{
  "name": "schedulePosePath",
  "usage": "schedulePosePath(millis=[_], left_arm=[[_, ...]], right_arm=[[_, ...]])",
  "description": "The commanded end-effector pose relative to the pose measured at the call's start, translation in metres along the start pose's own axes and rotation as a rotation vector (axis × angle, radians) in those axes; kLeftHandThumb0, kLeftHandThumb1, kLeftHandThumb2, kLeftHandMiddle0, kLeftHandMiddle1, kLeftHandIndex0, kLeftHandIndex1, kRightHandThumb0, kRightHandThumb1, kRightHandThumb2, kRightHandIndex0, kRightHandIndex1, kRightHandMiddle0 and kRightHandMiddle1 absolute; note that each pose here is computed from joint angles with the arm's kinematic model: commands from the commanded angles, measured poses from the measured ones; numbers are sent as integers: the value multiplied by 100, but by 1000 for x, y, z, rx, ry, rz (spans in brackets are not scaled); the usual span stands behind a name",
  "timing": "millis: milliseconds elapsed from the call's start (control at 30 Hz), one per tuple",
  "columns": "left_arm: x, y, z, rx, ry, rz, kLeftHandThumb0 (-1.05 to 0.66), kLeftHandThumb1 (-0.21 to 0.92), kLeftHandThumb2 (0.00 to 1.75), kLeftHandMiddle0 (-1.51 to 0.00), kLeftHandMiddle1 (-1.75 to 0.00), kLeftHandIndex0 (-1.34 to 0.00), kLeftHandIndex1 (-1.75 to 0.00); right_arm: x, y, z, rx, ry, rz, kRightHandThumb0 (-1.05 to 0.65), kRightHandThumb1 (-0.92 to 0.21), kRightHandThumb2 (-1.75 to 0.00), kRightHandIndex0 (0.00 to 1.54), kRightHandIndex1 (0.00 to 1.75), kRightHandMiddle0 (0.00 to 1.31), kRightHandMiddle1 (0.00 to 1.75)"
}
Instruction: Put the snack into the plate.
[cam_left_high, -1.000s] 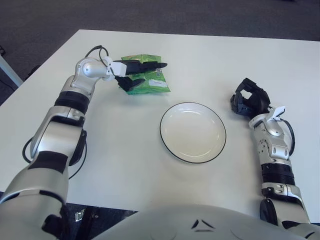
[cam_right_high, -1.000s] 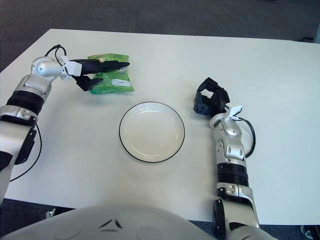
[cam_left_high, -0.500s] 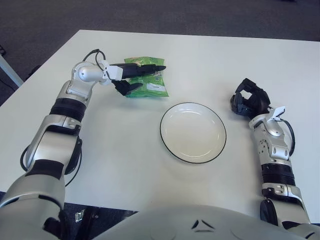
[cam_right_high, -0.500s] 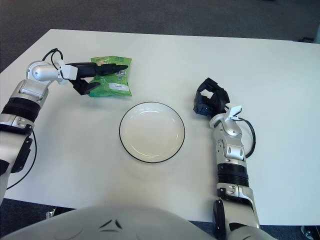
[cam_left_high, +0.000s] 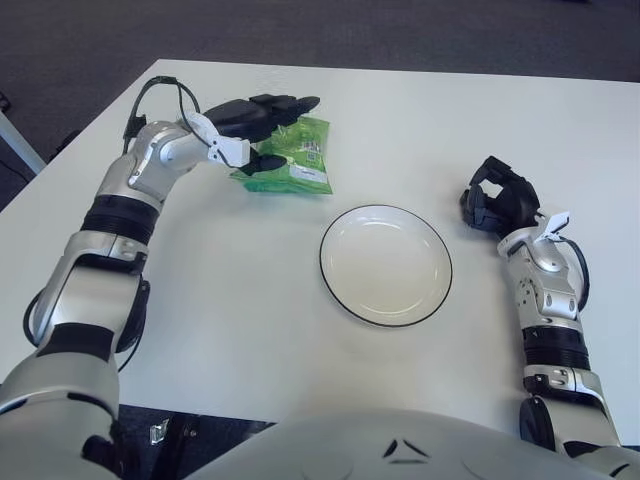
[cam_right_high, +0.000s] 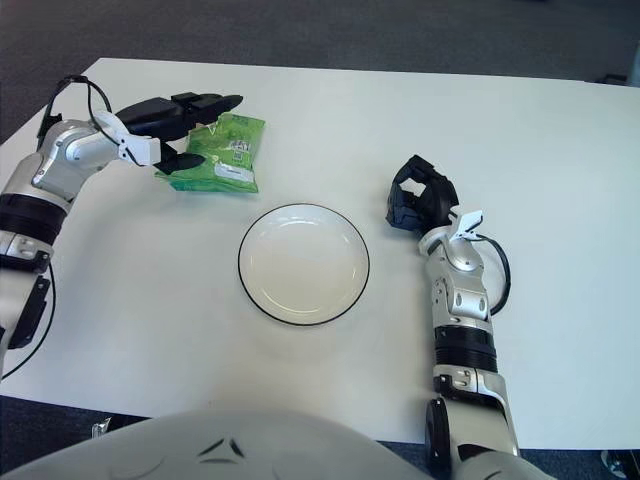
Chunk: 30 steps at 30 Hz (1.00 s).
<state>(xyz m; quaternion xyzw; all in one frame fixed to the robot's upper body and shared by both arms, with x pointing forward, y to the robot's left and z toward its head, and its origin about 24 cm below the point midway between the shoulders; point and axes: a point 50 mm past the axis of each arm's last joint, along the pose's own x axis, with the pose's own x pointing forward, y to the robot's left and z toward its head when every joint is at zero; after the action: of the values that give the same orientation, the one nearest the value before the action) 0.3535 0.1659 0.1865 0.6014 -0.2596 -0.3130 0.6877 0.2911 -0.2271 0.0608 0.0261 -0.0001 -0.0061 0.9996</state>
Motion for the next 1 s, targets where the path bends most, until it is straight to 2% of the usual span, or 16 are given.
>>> schedulePosePath(millis=[0,67,233,400,533,767,867,967], left_arm=[[-1,8,2,64,-21,35,-74,92,84,-19,-17,-2,-15],[-1,11,2,79,-30,57,-72,92,84,-20,-18,-1,-21],[-3,35,1,144,-56,164,-66,92,81,-23,-21,0,-39],[2,42,0,178,-61,199,-63,92,75,-25,-23,0,-52],[10,48,-5,237,-16,185,-62,92,69,-24,-24,0,-59],[13,49,-10,287,26,140,-69,92,62,-21,-26,0,-63],[30,31,-20,263,116,15,-79,92,63,-18,-25,0,-58],[34,27,-21,245,125,-21,-87,92,64,-15,-25,0,-51]], right_arm=[[-14,0,-34,54,140,-24,-48,-31,-132,131,175,62,175],[-14,0,-34,49,141,-27,-48,-31,-132,131,175,62,175],[-14,0,-34,32,142,-28,-48,-31,-133,131,175,62,175],[-14,1,-34,44,139,-20,-49,-30,-133,131,175,62,175],[-14,1,-34,48,142,-14,-49,-30,-133,131,175,62,175],[-15,1,-34,42,145,-19,-48,-31,-133,131,175,62,175],[-16,1,-34,46,145,-17,-48,-31,-133,130,175,62,175],[-16,1,-34,51,142,-15,-48,-31,-133,130,175,62,175]])
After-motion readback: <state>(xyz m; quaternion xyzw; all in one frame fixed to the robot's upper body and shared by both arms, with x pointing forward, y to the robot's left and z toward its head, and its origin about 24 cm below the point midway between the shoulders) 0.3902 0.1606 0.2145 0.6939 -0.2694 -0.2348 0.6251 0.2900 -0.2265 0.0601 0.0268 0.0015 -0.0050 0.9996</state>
